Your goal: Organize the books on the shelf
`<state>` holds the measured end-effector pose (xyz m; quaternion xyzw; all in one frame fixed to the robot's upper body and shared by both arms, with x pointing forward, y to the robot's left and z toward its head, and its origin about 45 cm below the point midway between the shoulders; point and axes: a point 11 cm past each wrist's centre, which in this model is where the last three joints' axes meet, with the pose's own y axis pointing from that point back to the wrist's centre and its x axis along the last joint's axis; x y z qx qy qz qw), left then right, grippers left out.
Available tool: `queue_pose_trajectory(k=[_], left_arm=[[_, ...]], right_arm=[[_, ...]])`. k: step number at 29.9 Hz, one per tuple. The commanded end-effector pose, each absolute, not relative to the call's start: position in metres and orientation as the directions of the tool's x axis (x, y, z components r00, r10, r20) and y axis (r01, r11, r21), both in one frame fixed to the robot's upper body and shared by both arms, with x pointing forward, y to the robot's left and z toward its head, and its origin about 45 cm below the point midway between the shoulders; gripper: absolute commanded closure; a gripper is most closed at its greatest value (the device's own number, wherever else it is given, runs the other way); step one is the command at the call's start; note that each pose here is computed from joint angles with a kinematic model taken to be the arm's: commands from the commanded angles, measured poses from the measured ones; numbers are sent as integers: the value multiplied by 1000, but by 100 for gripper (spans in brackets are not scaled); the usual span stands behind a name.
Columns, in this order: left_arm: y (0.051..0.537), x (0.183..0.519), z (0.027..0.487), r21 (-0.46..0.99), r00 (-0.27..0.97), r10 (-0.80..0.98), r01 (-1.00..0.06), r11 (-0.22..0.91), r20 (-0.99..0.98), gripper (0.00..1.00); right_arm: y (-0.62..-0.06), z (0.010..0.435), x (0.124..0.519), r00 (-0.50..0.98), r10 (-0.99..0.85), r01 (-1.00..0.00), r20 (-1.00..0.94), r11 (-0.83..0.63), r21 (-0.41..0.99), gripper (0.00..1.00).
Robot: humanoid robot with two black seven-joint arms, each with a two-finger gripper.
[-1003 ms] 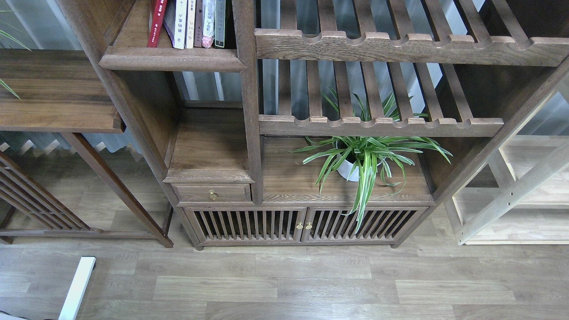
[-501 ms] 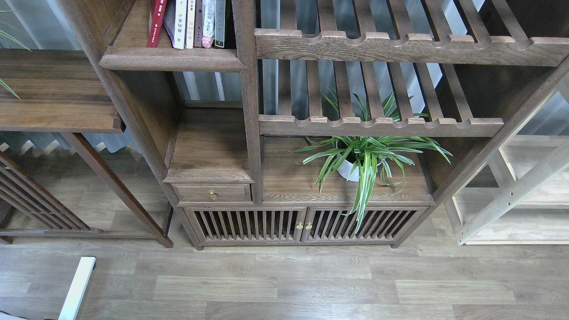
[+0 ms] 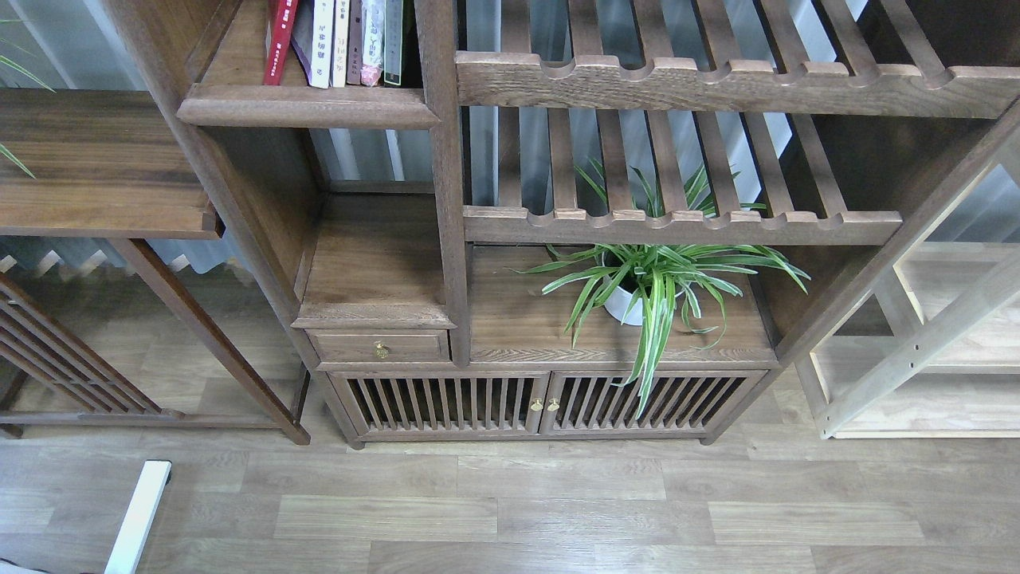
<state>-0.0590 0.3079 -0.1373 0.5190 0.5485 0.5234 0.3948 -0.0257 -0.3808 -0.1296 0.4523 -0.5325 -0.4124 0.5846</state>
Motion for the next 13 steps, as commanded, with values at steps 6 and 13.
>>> queue_pose_trajectory(k=[6,13], left_arm=[[308,-60,-137,984,-150,983,158,-87,111,1],[309,-60,-137,983,-150,982,158,-90,114,1]], right_arm=[[-433,-112,-26,95,-912,-3,400,401,916,0],[-433,-112,-32,95,-912,7,399,401,916,0]])
